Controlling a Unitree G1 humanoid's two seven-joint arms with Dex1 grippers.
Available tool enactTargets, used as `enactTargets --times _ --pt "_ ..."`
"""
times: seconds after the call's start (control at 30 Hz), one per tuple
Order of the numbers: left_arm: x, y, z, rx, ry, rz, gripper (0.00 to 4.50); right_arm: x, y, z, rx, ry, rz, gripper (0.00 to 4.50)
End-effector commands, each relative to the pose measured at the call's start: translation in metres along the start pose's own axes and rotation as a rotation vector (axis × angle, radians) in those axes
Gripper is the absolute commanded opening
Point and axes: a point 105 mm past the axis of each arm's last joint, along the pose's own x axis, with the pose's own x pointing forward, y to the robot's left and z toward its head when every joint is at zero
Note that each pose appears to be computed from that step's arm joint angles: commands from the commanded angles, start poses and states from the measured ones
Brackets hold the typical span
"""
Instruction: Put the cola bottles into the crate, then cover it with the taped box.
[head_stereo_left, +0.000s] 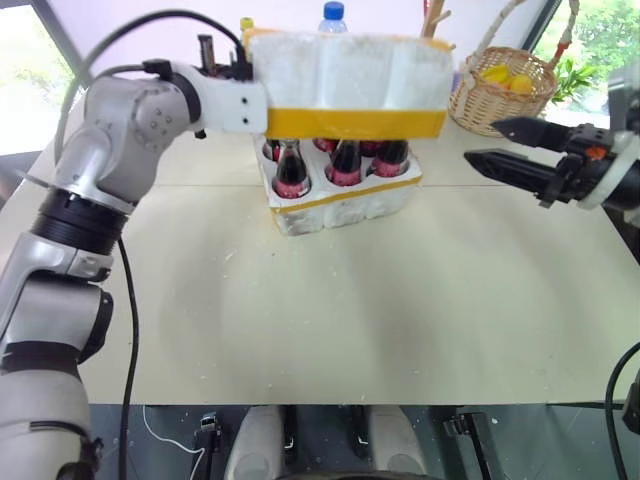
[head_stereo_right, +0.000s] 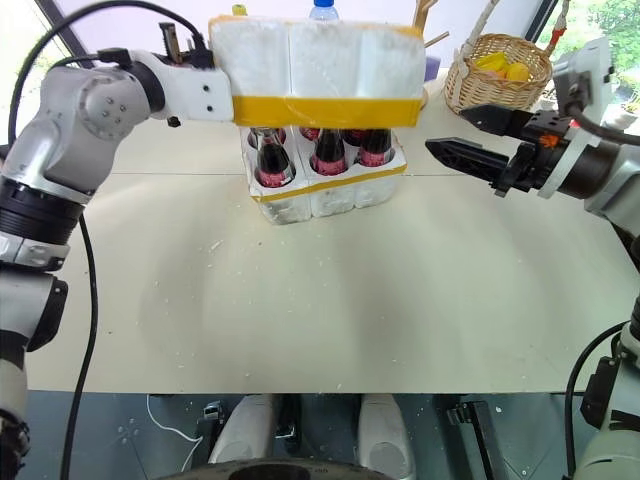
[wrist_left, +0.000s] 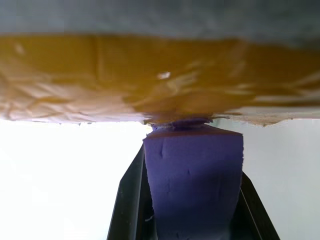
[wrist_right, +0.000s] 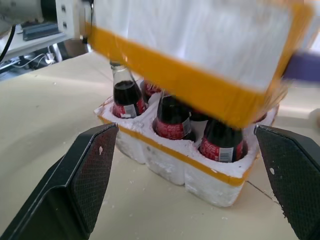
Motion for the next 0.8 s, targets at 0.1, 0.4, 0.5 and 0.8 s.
enactTargets --times 0.1,0.4,0.5,0.8 --pt "-0.009 -0.013 0.013 0.111 -0.005 -0.028 2.24 -0.006 0.001 0.014 -0.028 -0.054 -0.014 4.5" --pt "-0.036 -0.018 0.008 0.068 0.008 -0.07 4.41 0.002 -0.005 0.007 -0.009 -0.052 -0.017 4.5" --pt "-0.05 -0.015 -0.004 0.035 0.034 -0.075 4.41 0.005 -0.006 0.004 -0.001 -0.05 -0.01 4.5" --pt "-0.095 -0.031 -0.037 -0.406 0.11 -0.158 4.41 0.006 -0.013 -0.002 0.007 -0.029 -0.011 4.5"
